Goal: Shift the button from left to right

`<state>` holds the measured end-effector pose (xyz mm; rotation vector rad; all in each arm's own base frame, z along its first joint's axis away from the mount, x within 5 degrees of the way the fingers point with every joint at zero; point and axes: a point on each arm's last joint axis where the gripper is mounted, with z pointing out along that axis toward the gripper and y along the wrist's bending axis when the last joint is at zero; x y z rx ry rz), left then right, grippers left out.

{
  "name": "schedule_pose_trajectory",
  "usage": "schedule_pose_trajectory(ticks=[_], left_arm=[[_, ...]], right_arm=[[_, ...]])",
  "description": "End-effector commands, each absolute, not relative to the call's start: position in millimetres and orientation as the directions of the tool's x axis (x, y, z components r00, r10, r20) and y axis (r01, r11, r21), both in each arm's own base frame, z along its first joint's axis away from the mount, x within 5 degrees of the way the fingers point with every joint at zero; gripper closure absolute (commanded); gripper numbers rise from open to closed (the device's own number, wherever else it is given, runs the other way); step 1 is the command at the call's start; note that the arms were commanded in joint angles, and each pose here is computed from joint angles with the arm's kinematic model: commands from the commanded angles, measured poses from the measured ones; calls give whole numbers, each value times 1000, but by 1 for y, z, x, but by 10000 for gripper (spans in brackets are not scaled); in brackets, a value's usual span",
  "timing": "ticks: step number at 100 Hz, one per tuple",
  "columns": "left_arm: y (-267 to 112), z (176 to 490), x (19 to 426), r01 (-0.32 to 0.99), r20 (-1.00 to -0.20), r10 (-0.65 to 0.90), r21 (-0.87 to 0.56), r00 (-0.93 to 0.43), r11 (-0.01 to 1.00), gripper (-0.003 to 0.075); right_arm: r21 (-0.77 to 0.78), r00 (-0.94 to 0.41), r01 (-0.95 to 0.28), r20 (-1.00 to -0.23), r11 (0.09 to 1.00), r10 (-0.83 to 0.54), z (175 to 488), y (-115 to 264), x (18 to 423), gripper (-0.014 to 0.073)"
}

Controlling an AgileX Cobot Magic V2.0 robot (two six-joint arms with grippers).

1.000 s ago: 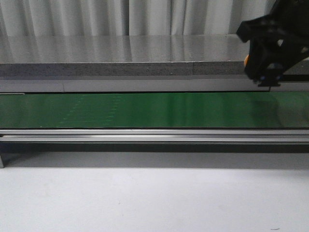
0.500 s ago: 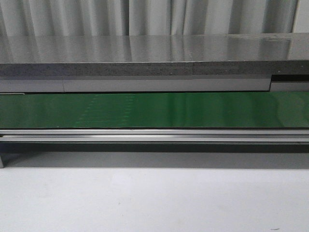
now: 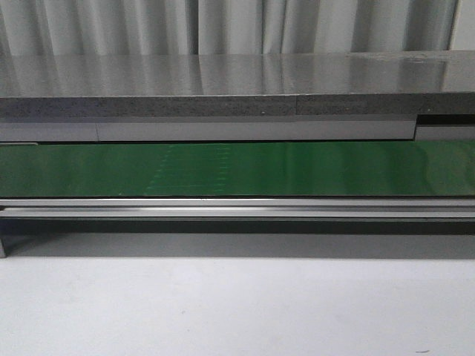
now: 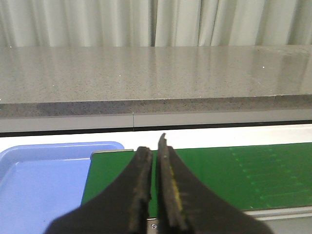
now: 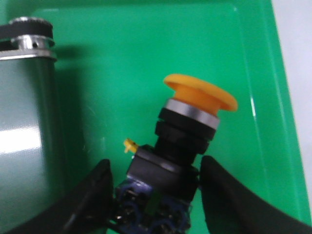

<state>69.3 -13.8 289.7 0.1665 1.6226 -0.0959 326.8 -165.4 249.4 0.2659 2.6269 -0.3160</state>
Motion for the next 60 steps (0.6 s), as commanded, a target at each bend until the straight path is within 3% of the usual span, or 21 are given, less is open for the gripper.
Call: schedule_pose_trajectory(ticks=[1, 38, 60], left_arm=[[-12, 304, 69, 145, -999, 22, 26, 29, 989, 715], [-12, 304, 69, 145, -999, 22, 26, 29, 989, 715], [-12, 304, 69, 145, -999, 22, 26, 29, 989, 715]], right_arm=[[-189, -839, 248, -532, 950, 113, 259, -171, 333, 454], [-123, -883, 251, -436, 960, 175, 222, -172, 341, 442], [-92, -888, 260, -413, 961, 201, 214, -171, 343, 245]])
